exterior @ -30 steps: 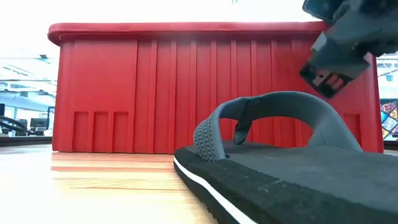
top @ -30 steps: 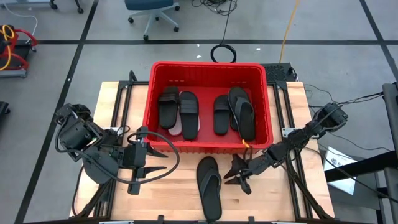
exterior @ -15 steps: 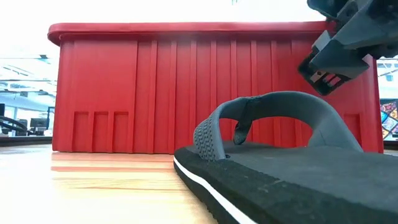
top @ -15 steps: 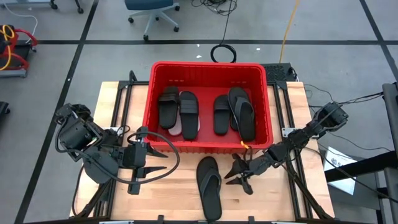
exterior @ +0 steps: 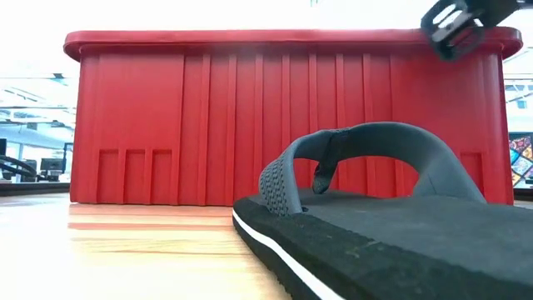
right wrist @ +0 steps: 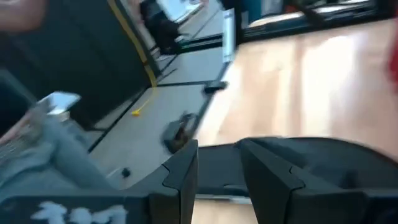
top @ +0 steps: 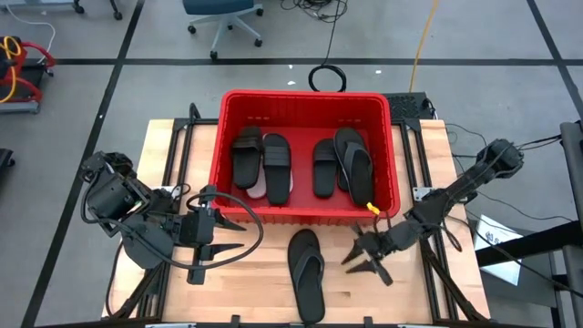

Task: Pick and place slides into bin
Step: Put the slipper into the bin

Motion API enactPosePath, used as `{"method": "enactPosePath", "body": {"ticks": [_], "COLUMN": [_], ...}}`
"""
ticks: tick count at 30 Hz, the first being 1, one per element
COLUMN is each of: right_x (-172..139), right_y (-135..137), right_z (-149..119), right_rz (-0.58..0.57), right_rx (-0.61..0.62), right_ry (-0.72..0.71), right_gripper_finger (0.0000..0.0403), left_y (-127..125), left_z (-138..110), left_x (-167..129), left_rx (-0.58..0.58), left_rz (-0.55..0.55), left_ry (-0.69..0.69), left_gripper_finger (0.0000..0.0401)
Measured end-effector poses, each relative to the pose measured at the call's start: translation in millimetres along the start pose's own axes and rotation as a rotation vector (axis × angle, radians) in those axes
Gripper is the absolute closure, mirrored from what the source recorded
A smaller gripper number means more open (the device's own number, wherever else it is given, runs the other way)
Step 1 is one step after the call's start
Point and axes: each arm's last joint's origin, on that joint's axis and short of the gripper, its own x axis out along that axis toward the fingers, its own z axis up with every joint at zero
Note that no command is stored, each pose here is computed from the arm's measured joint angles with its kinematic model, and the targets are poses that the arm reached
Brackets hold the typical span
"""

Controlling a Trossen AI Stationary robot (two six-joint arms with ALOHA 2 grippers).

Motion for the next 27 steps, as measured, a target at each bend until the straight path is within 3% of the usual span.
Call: {"method": "enactPosePath", "body": {"ticks": [12, 18, 27], "right_x": [0.8, 12.7, 29.6], "right_y": [45.3, 50.1, 38.5], "right_z": [-29.2, -58.2, -90.4], "right_rz": [0.166, 0.117, -0.110], "right_rx": [0.133, 0.162, 0.169], "right_ry": [0.095, 0.206, 0.231], "right_gripper_finger": [0.0287, 0.0287, 0.0287], "left_y": [0.0, 0.0, 0.0], "left_z": [-0.1, -0.1, 0.0], "left_x": [0.0, 0.0, 0.0], "left_rx": [-0.005, -0.005, -0.006], "left_rz": [0.000, 0.000, 0.000], "left_ry": [0.001, 0.001, 0.000], "left_gripper_finger": [0.0263, 0.0263, 0.0263]}}
